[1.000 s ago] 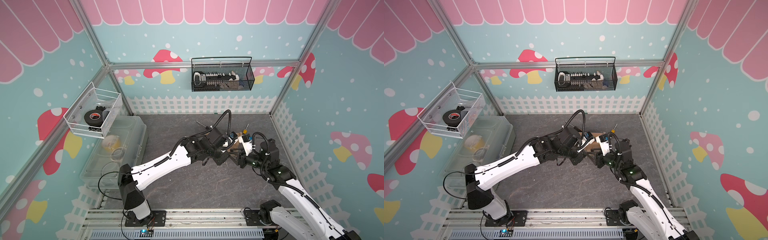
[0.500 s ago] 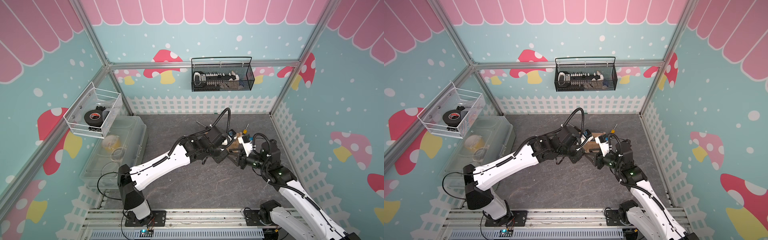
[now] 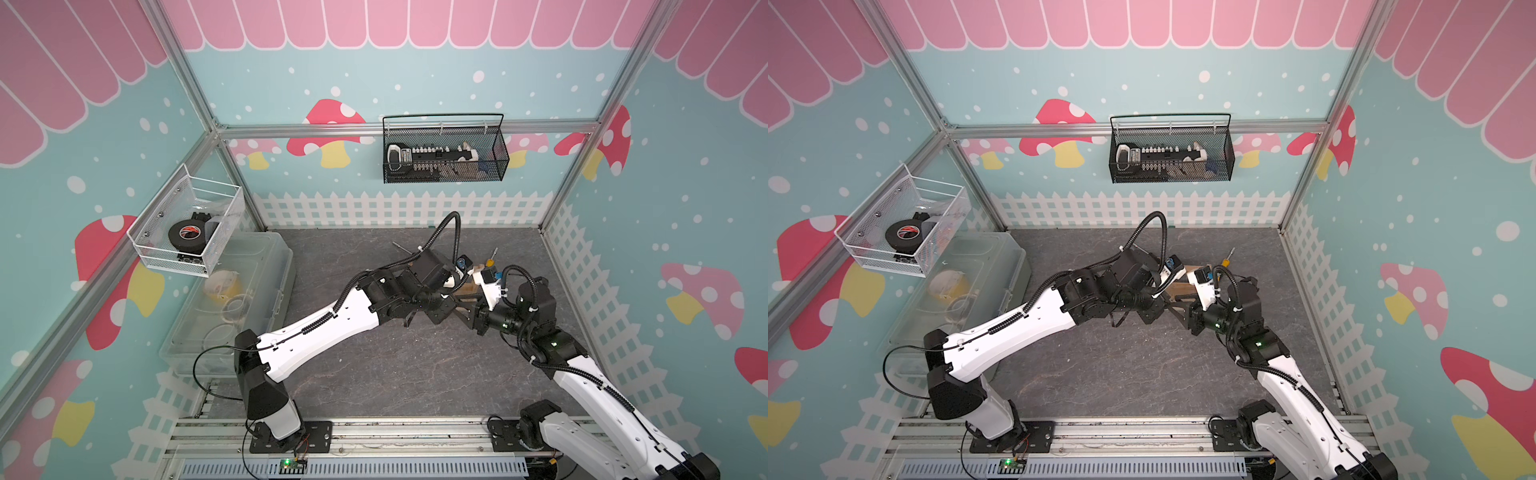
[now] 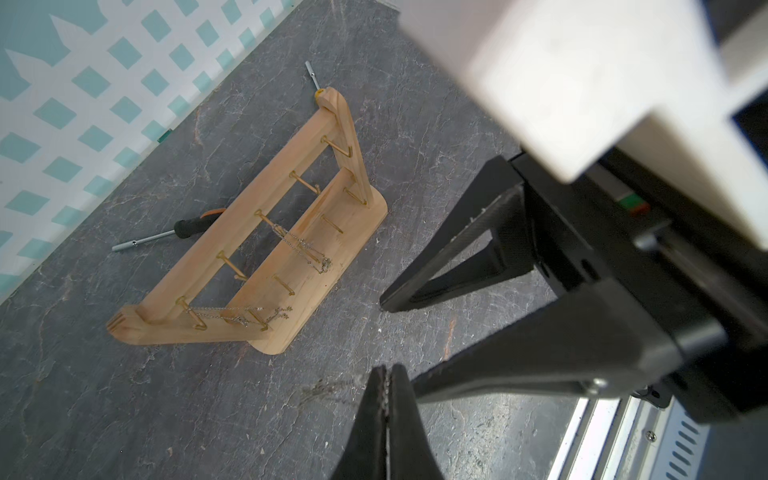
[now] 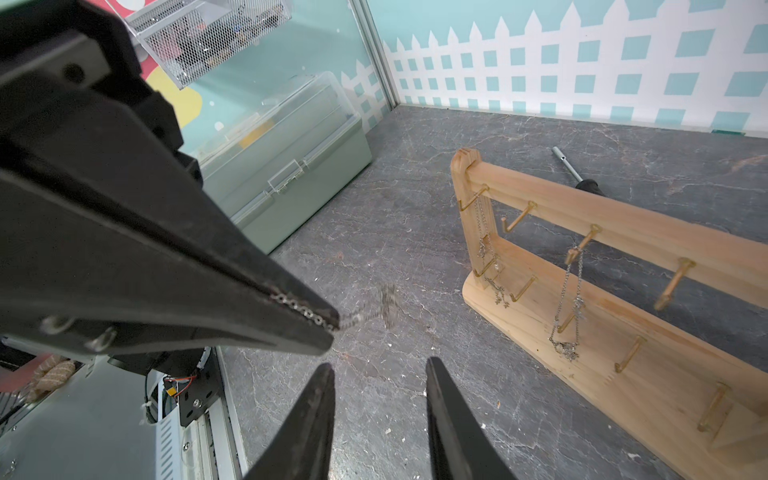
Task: Hang the necklace on the jewelry display stand
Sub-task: Pick up the necklace from the center of the board.
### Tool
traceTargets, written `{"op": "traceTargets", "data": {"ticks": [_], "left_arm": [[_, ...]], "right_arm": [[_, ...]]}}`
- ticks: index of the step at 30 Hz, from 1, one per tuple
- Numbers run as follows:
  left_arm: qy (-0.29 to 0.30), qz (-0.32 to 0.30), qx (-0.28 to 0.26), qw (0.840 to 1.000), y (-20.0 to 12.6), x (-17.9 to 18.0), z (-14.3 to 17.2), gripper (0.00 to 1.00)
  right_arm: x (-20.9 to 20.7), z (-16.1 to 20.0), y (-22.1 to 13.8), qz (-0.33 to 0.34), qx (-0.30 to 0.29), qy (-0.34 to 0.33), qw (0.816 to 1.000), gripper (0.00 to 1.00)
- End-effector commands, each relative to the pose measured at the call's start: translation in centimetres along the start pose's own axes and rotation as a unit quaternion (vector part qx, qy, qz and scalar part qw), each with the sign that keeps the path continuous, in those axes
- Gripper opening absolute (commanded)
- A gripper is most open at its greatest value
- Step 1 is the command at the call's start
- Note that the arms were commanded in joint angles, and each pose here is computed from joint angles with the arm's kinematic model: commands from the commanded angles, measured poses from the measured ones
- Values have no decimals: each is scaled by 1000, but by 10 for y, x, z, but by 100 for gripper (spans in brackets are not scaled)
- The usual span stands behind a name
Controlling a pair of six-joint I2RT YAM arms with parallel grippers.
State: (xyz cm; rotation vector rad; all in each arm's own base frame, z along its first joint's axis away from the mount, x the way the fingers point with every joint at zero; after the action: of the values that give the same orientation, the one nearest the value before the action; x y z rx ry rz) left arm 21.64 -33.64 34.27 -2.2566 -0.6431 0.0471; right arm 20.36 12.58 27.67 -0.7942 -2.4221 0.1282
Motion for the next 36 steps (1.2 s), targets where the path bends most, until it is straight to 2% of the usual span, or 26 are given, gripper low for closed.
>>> {"op": "traceTargets", "data": {"ticks": [1,8,16,28,36], "left_arm": [[4,-1,-28,1000,-23,2,-10,0],[2,-5,-31,999,-26,2,-10,0],[-2,6,-37,999,-29,1,-11,0],[-5,0,-38,999,-30,2,-12,0],[-5,1,-41,999,-34,2,-12,0]], "right_arm": [[2,-4,3,-16,-15,-9,1000,37],[3,-1,5,-19,-9,-8,1000,37],[-2,-3,11,-13,-25,1,1000,32],[5,-4,17,-47,-21,-5,999,34],[6,-3,15,-40,-24,-7,999,34]]}}
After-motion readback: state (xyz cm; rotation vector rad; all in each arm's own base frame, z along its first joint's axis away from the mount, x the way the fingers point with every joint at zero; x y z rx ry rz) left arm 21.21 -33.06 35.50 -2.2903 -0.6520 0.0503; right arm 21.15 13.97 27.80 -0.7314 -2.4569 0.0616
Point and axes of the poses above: each gripper's point midway between its finger pads, its own y axis out along the fingers, its own x axis along the line the jaws close on, z = x × y, the point moved 9 cm from there along -y, back along the fingers, and after that the axes turned 8 degrees about y, right-handed, at the moved point
